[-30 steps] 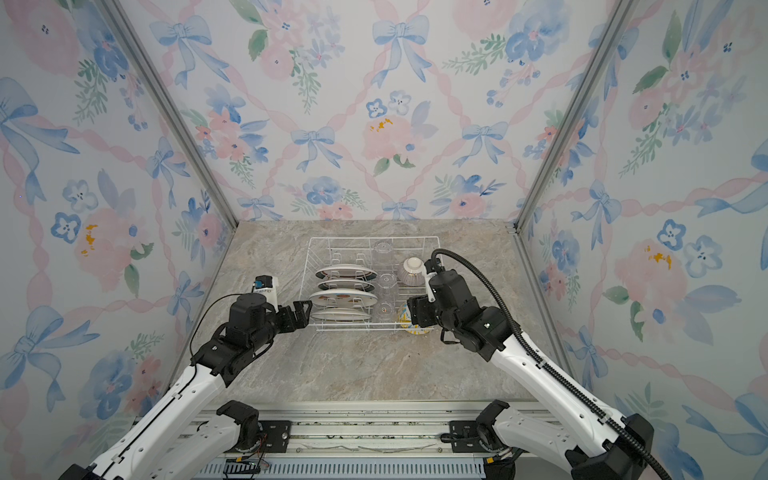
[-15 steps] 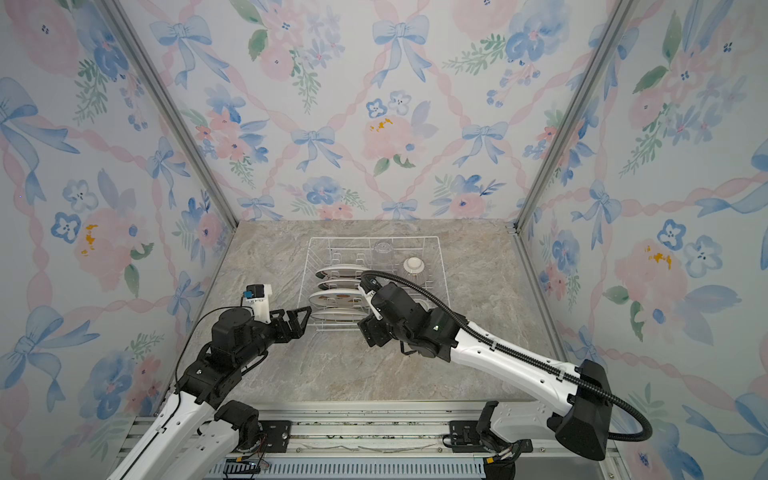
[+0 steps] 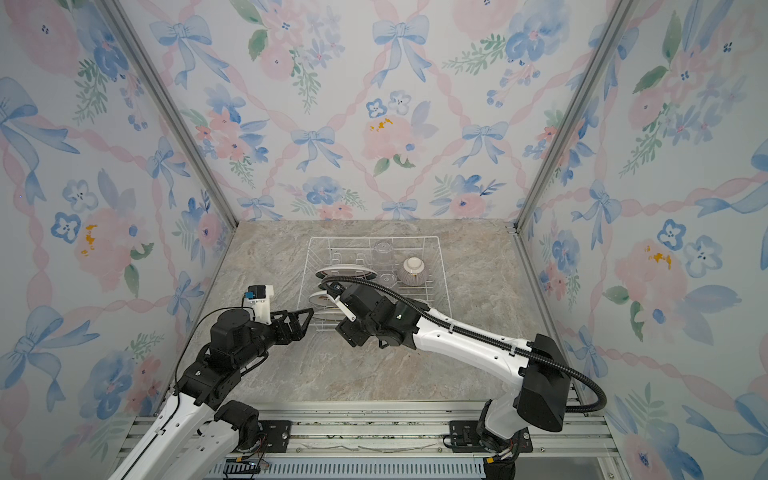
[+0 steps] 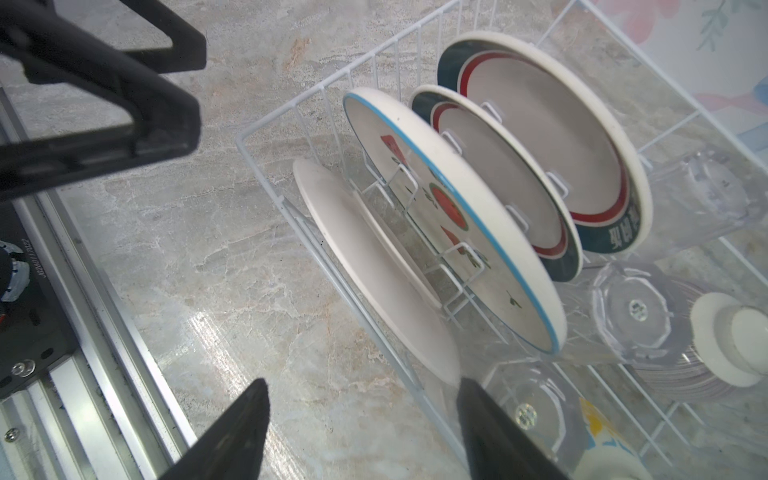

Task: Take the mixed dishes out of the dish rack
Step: 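Reach the right gripper across to the plate nearest the left gripper, then close the right gripper on the rim of the white text-printed plate, then lift the white text-printed plate up out of the rack with the right gripper, then reach the left gripper toward the plate held by the right gripper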

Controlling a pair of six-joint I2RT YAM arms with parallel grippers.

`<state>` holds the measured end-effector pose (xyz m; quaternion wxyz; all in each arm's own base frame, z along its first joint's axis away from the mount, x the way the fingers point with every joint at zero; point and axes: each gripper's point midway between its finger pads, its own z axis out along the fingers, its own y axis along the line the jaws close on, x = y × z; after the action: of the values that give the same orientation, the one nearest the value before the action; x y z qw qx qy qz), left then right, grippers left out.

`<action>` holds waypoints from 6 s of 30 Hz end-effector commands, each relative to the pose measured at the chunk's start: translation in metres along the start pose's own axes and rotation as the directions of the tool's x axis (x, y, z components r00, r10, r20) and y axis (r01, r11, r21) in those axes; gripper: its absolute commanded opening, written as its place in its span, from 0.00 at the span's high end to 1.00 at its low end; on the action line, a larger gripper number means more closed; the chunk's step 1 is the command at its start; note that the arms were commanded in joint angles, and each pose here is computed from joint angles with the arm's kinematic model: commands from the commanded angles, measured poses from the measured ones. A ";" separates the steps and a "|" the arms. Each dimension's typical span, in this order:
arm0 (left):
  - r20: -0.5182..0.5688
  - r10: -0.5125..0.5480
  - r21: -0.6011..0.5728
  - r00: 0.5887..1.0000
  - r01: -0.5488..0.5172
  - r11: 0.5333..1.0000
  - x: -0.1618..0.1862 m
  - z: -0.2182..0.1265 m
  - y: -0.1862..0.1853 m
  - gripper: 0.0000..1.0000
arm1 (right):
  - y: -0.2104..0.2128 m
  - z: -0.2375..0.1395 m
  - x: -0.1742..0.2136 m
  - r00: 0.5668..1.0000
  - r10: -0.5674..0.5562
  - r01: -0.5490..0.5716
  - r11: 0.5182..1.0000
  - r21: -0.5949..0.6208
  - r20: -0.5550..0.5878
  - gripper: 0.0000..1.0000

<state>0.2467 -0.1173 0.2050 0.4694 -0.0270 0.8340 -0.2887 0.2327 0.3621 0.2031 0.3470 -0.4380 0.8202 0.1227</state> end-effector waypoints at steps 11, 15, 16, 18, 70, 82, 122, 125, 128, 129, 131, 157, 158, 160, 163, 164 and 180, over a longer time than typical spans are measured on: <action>-0.001 0.010 0.012 1.000 -0.010 1.000 0.006 -0.002 0.000 0.02 | 0.006 0.030 0.004 0.987 -0.112 0.109 0.994 -0.033 -0.112 0.30; 0.004 0.012 0.010 1.000 -0.012 1.000 0.007 -0.003 0.001 0.02 | 0.003 0.037 0.004 0.983 -0.128 0.127 0.992 -0.020 -0.131 0.32; 0.005 0.012 0.005 1.000 -0.012 1.000 0.007 -0.003 0.002 0.02 | 0.003 0.039 0.004 0.982 -0.132 0.131 0.991 -0.018 -0.135 0.32; 0.000 0.011 0.001 1.000 -0.011 1.000 0.009 -0.002 0.004 0.02 | 0.002 0.042 0.004 0.980 -0.139 0.138 0.990 -0.017 -0.143 0.33; 0.045 -0.004 -0.021 0.999 0.004 1.000 0.009 -0.010 0.011 0.02 | -0.020 0.048 -0.005 0.948 -0.258 0.275 0.959 0.073 -0.185 1.00; 0.048 -0.009 -0.029 0.999 0.010 1.000 0.009 -0.010 0.012 0.02 | -0.030 0.022 -0.025 0.966 -0.239 0.252 0.955 0.155 -0.100 1.00; 0.089 0.006 -0.058 0.996 -0.001 0.998 -0.011 -0.013 0.010 0.02 | -0.117 -0.099 -0.068 0.731 0.522 -0.591 0.806 0.026 0.441 1.00; 0.094 0.004 -0.057 0.996 0.002 0.998 -0.016 -0.013 0.007 0.02 | -0.125 -0.098 -0.065 0.698 0.563 -0.628 0.778 0.002 0.442 1.00; 0.096 0.004 -0.056 0.995 0.002 0.998 -0.021 -0.012 0.005 0.02 | -0.130 -0.097 -0.061 0.668 0.600 -0.658 0.752 -0.026 0.440 1.00; 0.094 0.003 -0.055 0.996 0.002 0.999 -0.023 -0.011 0.003 0.02 | -0.131 -0.096 -0.060 0.660 0.608 -0.666 0.745 -0.031 0.441 1.00; 0.091 0.005 -0.049 0.996 -0.001 0.999 -0.026 -0.009 0.000 0.02 | -0.134 -0.095 -0.057 0.643 0.625 -0.682 0.730 -0.040 0.442 1.00; 0.088 -0.098 0.179 0.991 0.081 0.981 -0.077 0.022 -0.059 0.02 | -0.118 -0.074 -0.075 0.431 0.822 -0.722 0.561 -0.404 0.372 1.00; 0.089 -0.097 0.186 0.991 0.080 0.979 -0.079 0.022 -0.061 0.02 | -0.116 -0.073 -0.077 0.427 0.828 -0.720 0.554 -0.418 0.362 1.00; 0.094 -0.101 0.214 0.991 0.079 0.974 -0.081 0.023 -0.066 0.02 | -0.112 -0.069 -0.080 0.427 0.837 -0.714 0.544 -0.441 0.342 1.00; 0.103 -0.132 0.232 0.986 0.105 0.967 -0.083 0.026 -0.067 0.02 | -0.108 -0.066 -0.082 0.425 0.845 -0.710 0.533 -0.460 0.324 1.00; 0.101 -0.141 0.236 0.985 0.114 0.965 -0.084 0.027 -0.067 0.02 | -0.108 -0.065 -0.082 0.426 0.846 -0.709 0.532 -0.463 0.321 1.00; 0.056 -0.198 0.348 0.979 0.167 0.922 -0.097 0.047 -0.090 0.02 | -0.081 -0.059 -0.092 0.451 0.850 -0.681 0.525 -0.511 0.272 1.00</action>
<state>0.3160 -0.1735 0.2717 0.4572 -0.0531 0.7742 -0.4344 0.3060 0.3329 0.2942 0.3574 -0.0078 0.8030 0.4770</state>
